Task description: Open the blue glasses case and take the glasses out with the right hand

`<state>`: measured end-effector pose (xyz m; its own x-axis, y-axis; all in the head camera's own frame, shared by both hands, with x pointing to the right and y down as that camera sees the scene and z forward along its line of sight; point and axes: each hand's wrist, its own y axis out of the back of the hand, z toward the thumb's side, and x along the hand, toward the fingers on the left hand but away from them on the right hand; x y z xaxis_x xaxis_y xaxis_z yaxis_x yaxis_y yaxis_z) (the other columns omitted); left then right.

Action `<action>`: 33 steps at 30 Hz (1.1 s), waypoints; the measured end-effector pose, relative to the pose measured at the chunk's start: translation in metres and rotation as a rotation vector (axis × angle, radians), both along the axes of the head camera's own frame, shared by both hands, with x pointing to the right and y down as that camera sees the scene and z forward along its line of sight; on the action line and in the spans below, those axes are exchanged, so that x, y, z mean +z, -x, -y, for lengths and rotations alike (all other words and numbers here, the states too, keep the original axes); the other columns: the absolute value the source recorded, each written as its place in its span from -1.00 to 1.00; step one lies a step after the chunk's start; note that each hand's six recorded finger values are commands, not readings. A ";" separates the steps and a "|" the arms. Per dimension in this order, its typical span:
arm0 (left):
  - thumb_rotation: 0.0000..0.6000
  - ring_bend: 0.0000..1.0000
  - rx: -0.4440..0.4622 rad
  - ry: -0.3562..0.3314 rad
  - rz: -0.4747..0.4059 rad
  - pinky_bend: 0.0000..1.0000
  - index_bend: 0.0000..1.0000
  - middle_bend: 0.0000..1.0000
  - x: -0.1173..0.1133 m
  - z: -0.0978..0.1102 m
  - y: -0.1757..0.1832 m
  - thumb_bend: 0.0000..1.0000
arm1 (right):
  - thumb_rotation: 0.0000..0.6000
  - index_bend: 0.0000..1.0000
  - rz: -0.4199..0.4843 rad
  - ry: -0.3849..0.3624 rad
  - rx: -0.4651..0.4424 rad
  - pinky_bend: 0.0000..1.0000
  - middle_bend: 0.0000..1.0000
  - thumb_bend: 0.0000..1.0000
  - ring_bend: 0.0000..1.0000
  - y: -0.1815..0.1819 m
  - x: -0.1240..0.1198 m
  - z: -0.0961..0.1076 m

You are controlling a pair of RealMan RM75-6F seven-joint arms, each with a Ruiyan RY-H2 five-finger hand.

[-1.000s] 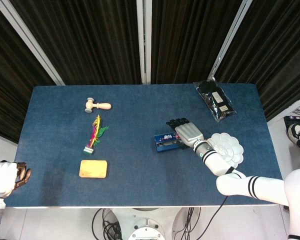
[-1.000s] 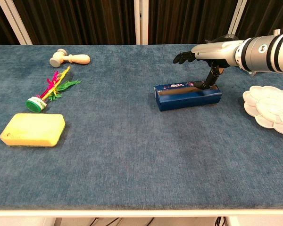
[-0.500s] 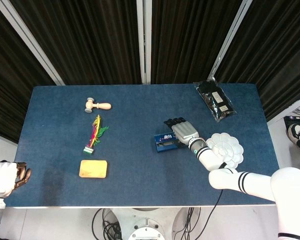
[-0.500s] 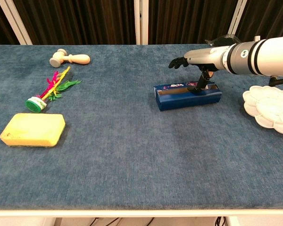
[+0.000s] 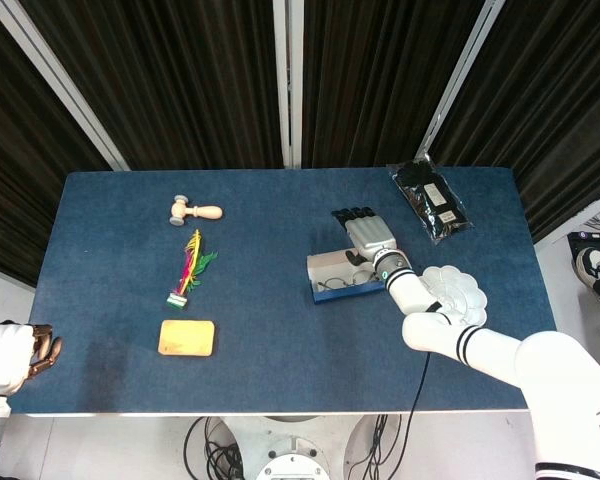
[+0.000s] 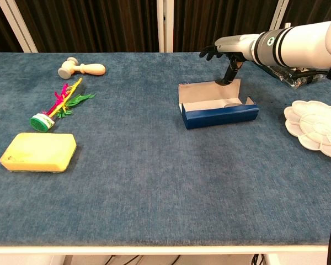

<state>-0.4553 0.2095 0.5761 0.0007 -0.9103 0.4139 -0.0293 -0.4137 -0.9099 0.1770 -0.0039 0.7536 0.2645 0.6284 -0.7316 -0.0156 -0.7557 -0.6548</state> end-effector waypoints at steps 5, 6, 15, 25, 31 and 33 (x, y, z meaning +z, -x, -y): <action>1.00 0.71 0.001 0.001 0.002 0.32 0.71 1.00 0.000 0.000 0.000 -0.23 | 1.00 -1.00 0.072 -0.005 -0.064 -1.00 -0.73 -0.25 -1.00 0.012 -0.019 -0.019; 1.00 0.71 0.001 0.001 0.003 0.32 0.71 1.00 0.000 0.000 0.000 -0.23 | 1.00 -1.00 0.089 -0.005 -0.081 -1.00 -0.70 -0.25 -1.00 0.015 -0.023 -0.024; 1.00 0.71 -0.001 -0.003 0.008 0.32 0.71 1.00 -0.001 -0.001 -0.001 -0.23 | 1.00 -1.00 0.222 0.029 -0.235 -1.00 -0.55 -0.05 -1.00 0.032 -0.054 -0.075; 1.00 0.71 0.000 -0.001 0.005 0.32 0.71 1.00 0.000 -0.001 0.000 -0.23 | 1.00 -1.00 0.251 0.053 -0.305 -1.00 -0.47 -0.05 -1.00 0.056 -0.043 -0.096; 1.00 0.71 0.000 -0.001 0.003 0.32 0.71 1.00 0.000 -0.001 0.000 -0.23 | 1.00 -1.00 0.213 0.043 -0.344 -1.00 -0.42 -0.05 -1.00 0.060 -0.032 -0.101; 1.00 0.71 -0.001 0.000 0.002 0.32 0.71 1.00 0.000 -0.001 0.000 -0.23 | 1.00 -1.00 0.191 0.031 -0.360 -1.00 -0.38 -0.05 -1.00 0.056 -0.030 -0.103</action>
<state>-0.4552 0.2102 0.5759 -0.0008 -0.9102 0.4141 -0.0274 -0.4139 -0.9099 0.1209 0.0988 0.7234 0.5962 0.4498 -0.6650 -0.1627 -0.7434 -0.6488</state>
